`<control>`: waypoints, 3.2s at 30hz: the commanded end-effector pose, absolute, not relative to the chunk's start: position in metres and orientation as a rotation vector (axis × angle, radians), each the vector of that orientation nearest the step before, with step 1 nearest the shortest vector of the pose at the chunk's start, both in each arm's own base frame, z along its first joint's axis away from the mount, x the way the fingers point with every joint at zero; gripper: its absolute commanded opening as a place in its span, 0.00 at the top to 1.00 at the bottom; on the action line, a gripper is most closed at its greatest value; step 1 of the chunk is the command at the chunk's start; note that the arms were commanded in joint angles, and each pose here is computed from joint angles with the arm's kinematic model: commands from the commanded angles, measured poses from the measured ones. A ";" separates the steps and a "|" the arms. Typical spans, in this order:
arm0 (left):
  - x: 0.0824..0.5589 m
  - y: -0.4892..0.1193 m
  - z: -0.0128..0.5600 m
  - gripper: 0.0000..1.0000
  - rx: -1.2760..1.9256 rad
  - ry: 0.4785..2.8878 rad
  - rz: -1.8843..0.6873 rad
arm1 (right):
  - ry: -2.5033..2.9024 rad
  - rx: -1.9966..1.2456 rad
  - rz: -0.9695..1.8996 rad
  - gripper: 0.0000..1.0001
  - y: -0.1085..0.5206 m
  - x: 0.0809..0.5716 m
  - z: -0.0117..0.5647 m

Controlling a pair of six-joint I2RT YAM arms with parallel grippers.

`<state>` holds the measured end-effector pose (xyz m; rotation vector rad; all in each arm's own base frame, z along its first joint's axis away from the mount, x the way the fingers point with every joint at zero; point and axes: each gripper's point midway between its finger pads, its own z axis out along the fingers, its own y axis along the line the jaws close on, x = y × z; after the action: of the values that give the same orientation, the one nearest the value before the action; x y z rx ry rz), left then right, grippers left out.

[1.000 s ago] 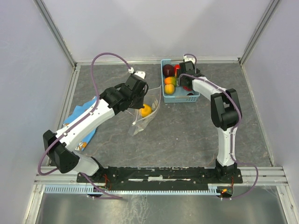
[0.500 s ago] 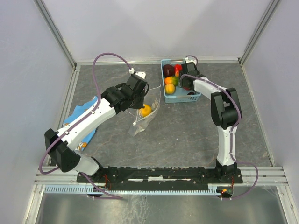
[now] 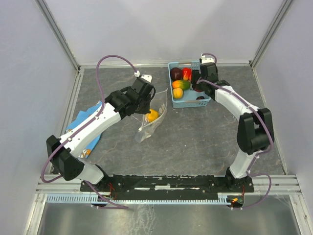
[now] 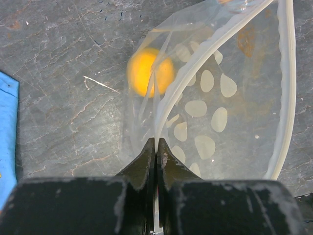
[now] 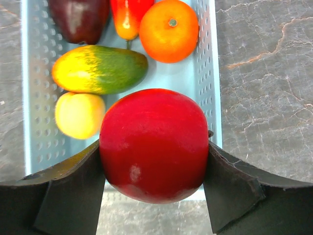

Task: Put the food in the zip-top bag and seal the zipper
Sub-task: Pick up the fake fruit from the bin, then place the fake fruit in the zipper food storage bag.

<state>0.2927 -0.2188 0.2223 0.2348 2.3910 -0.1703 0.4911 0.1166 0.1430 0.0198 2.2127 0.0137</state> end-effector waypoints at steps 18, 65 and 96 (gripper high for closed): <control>0.299 -0.227 0.275 0.97 0.325 2.258 -0.255 | 1.993 -0.024 0.559 0.53 0.183 0.347 0.295; 0.280 -0.276 0.267 0.97 0.331 2.331 -0.588 | 2.195 -0.161 1.105 0.53 0.326 0.270 0.213; 0.277 -0.262 0.247 0.97 0.312 2.325 -0.527 | 2.252 -0.444 0.984 0.08 0.311 0.241 0.212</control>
<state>0.2738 -0.2625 0.2267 0.3485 2.4166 -0.4868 0.2375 0.3235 0.1601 -0.4134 2.3795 1.0530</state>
